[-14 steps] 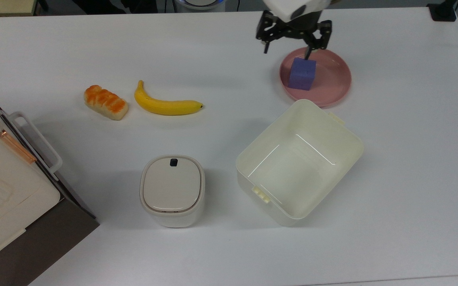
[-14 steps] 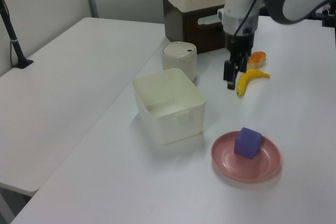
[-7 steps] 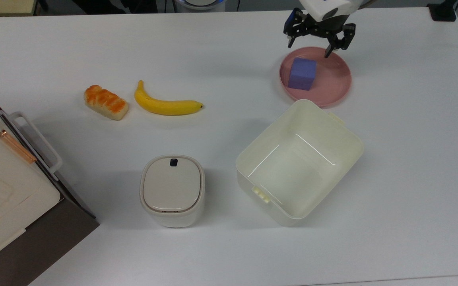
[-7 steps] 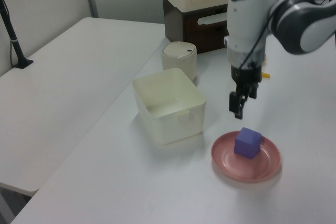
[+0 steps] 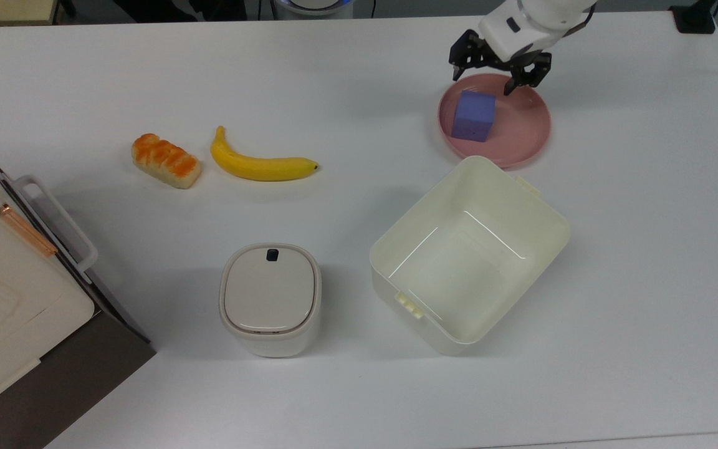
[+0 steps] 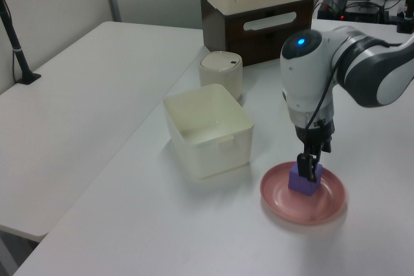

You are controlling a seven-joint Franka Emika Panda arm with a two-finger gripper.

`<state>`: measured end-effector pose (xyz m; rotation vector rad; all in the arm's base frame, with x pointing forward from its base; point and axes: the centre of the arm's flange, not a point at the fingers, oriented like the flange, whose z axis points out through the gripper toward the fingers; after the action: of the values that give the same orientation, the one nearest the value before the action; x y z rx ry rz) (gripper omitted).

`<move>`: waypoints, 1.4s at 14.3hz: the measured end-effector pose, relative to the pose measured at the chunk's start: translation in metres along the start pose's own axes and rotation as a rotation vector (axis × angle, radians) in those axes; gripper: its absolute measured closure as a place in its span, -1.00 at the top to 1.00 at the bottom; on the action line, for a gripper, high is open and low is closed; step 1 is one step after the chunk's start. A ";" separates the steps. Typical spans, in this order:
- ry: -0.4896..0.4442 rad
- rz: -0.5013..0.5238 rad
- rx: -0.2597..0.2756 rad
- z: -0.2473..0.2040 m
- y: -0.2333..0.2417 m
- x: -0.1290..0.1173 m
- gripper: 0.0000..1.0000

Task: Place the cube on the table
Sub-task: 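Lower the gripper around the purple cube and close on it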

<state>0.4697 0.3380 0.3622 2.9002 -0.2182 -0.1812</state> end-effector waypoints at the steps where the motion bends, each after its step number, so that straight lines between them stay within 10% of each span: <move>1: -0.002 -0.004 -0.010 0.006 -0.001 0.002 1.00; 16: 0.021 0.023 -0.074 0.045 0.007 0.035 0.89; 18: 0.021 0.023 -0.071 0.045 0.006 0.035 0.30; 20: 0.025 0.023 -0.067 0.043 0.006 0.036 0.22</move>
<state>0.4983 0.3176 0.3179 2.8309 -0.2365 -0.1456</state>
